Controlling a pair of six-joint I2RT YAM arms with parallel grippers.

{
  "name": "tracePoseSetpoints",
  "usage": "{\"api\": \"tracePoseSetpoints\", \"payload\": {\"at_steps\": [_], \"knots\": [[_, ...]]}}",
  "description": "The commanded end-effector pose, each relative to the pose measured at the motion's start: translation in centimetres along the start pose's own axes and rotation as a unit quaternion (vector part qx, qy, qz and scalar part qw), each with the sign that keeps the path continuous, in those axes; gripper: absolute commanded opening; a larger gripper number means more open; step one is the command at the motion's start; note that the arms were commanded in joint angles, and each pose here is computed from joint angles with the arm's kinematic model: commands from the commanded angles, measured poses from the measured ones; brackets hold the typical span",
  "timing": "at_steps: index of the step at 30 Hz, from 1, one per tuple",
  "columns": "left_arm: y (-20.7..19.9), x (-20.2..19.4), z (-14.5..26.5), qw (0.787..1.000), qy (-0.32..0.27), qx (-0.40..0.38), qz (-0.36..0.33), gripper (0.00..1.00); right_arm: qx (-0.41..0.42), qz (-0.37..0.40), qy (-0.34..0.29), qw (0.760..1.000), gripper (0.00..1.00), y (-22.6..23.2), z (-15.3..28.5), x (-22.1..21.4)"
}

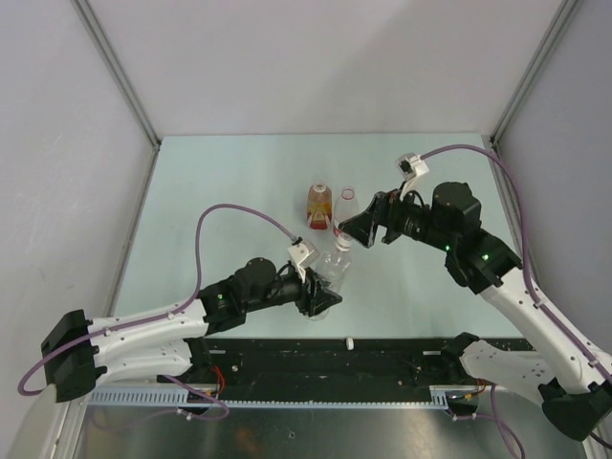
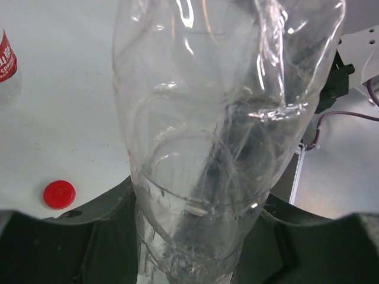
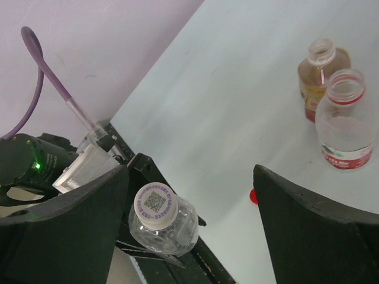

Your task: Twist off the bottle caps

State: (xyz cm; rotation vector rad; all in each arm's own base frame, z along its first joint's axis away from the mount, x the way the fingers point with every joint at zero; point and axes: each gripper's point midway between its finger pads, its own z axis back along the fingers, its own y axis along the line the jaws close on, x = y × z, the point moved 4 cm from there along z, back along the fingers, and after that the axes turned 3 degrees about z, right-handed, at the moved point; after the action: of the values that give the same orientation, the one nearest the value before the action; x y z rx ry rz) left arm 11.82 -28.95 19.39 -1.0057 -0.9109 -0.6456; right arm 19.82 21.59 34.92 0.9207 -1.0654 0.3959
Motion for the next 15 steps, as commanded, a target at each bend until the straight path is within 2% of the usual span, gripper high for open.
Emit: {"api": "tracePoseSetpoints", "payload": {"at_steps": [1,8,15], "knots": [[-0.2,0.9,-0.2,1.0,-0.019,-0.006,0.005,0.51,0.044,-0.004,0.001,0.999,0.84,1.7,-0.2,0.6],[-0.1,0.5,-0.5,1.0,-0.007,-0.009,0.008,0.5,0.051,-0.004,0.023,0.998,0.63,1.7,-0.7,-0.3],[-0.2,0.4,-0.5,1.0,-0.002,-0.012,0.01,0.5,0.055,0.002,0.05,0.997,0.57,1.8,-1.1,-1.5]]}}
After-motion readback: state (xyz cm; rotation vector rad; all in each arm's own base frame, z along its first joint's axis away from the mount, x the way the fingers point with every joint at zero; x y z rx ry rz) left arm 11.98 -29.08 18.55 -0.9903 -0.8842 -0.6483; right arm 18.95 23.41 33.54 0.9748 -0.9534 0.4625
